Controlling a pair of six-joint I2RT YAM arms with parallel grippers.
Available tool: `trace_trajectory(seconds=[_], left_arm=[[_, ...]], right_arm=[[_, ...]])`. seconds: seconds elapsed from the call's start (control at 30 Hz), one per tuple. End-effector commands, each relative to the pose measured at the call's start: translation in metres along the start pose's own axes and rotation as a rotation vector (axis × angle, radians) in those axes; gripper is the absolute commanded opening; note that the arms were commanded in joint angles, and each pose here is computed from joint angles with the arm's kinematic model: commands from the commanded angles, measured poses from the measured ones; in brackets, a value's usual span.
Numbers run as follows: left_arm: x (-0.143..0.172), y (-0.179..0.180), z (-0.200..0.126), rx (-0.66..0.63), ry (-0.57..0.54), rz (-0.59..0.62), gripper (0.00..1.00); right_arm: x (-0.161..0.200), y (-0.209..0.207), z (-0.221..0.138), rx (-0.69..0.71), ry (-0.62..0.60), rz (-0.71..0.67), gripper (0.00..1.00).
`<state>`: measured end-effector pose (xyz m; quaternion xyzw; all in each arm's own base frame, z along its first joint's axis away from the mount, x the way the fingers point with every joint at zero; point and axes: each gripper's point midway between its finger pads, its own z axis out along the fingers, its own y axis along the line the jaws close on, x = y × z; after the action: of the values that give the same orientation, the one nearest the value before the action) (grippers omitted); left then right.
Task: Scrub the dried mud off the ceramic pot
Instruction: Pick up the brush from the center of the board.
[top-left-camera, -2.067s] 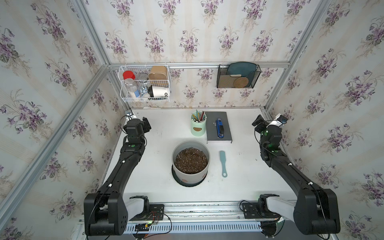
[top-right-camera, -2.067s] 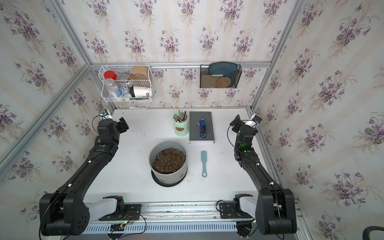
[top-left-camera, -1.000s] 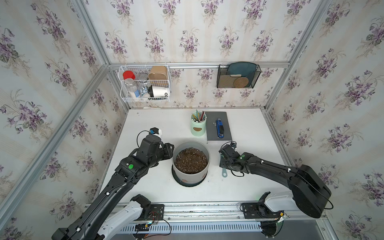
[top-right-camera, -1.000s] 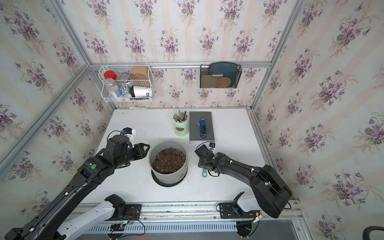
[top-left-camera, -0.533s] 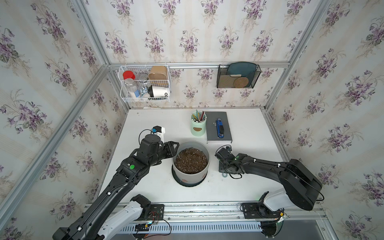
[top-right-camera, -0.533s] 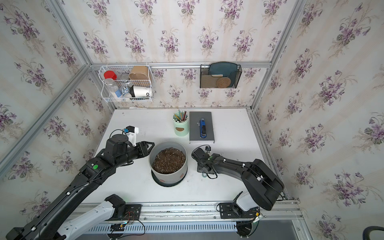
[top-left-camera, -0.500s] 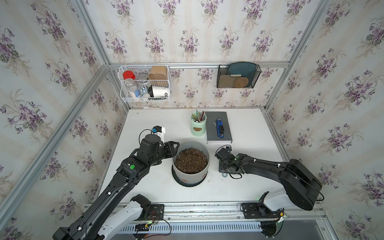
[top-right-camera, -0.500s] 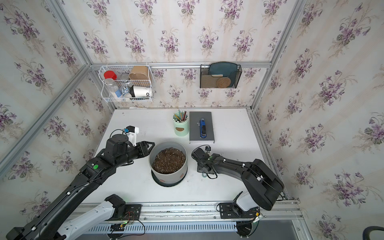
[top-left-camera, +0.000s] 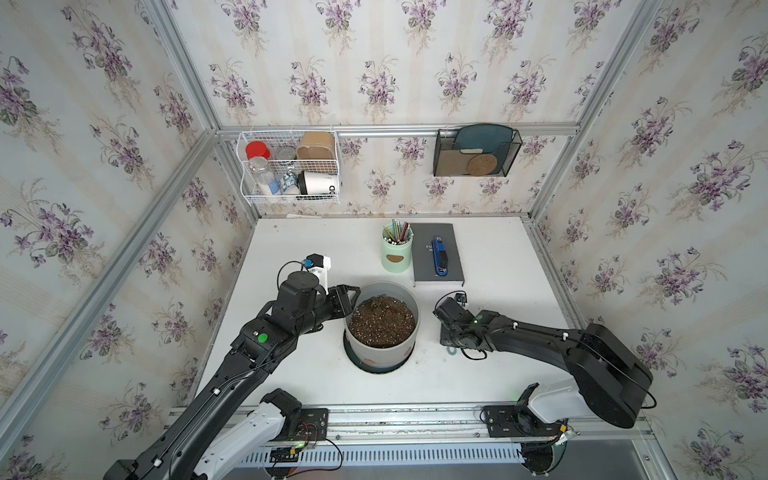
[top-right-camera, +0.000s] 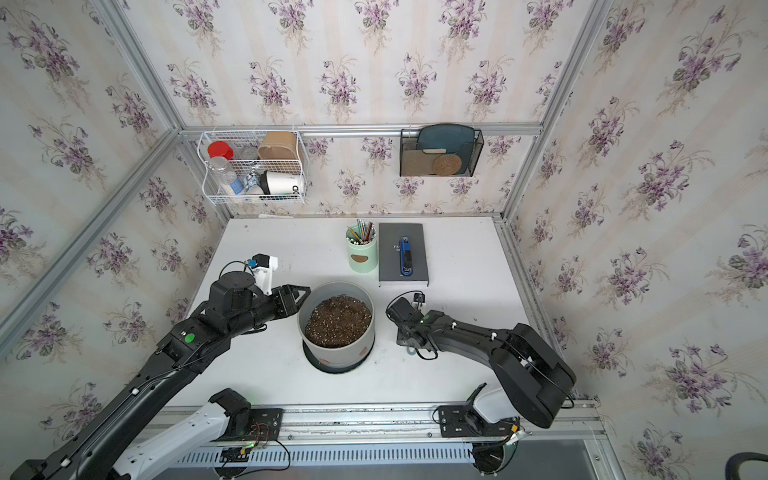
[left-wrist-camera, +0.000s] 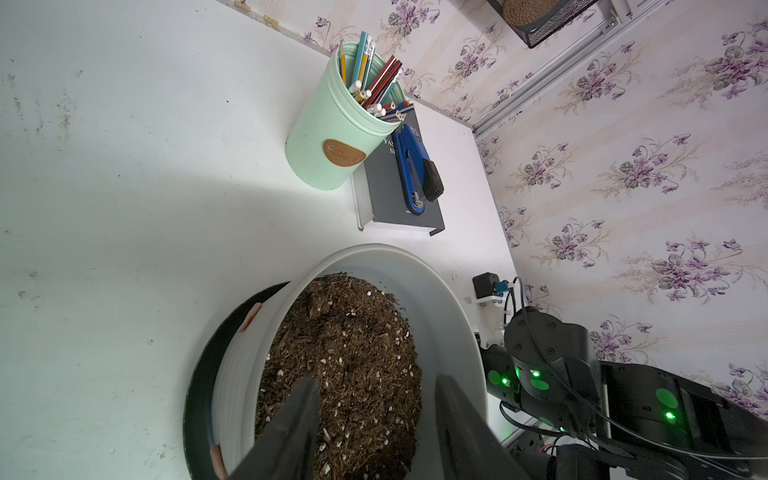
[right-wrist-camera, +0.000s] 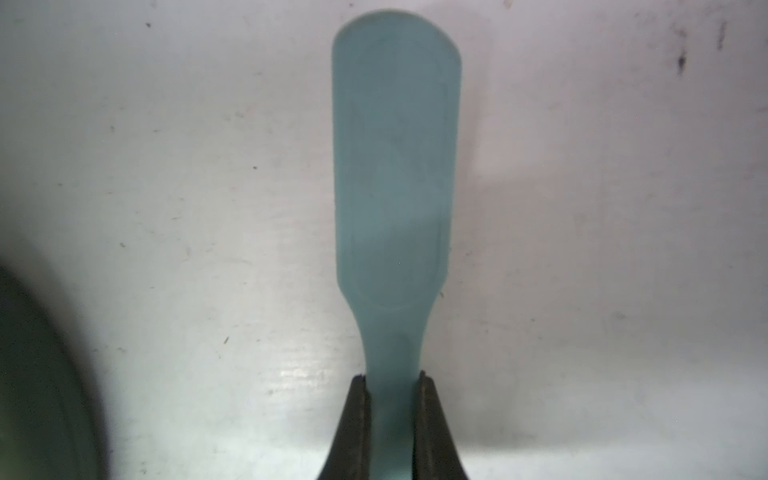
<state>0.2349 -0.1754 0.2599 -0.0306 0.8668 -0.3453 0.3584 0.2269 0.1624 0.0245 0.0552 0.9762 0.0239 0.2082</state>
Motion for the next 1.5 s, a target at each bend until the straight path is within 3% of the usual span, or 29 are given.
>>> trace_trajectory(seconds=[0.0,0.13,0.27,0.37,0.5,0.73,1.0,1.33,1.47], left_arm=[[-0.007,-0.010,-0.002,0.041,-0.027,0.006,0.51],[-0.015,-0.024,-0.007,0.089,-0.037,0.025,0.58],[-0.021,-0.044,-0.007,0.167,-0.023,0.045,0.61],[-0.022,-0.058,-0.008,0.242,-0.016,0.046,0.62],[-0.023,-0.088,-0.014,0.425,-0.011,0.062,0.63],[-0.029,-0.128,-0.018,0.718,0.016,0.024,0.53],[-0.041,-0.160,-0.040,0.953,-0.036,0.092,0.54],[-0.043,-0.163,-0.036,1.022,-0.045,0.080,0.25],[-0.040,-0.163,-0.034,1.030,-0.034,0.084,0.22]], right_arm=[[-0.004,0.004,-0.012,-0.028,-0.001,0.001,0.00],[-0.039,0.033,-0.054,-0.178,-0.107,-0.024,0.00],[-0.082,0.064,-0.122,-0.371,-0.255,-0.042,0.00],[-0.095,0.084,-0.156,-0.491,-0.276,-0.071,0.00],[-0.105,0.119,-0.217,-0.771,-0.349,-0.134,0.00],[-0.099,0.159,-0.324,-1.266,-0.403,-0.223,0.00],[-0.085,0.174,-0.355,-1.497,-0.316,-0.240,0.00],[-0.083,0.180,-0.351,-1.532,-0.259,-0.209,0.00],[-0.083,0.184,-0.341,-1.518,-0.231,-0.194,0.00]])
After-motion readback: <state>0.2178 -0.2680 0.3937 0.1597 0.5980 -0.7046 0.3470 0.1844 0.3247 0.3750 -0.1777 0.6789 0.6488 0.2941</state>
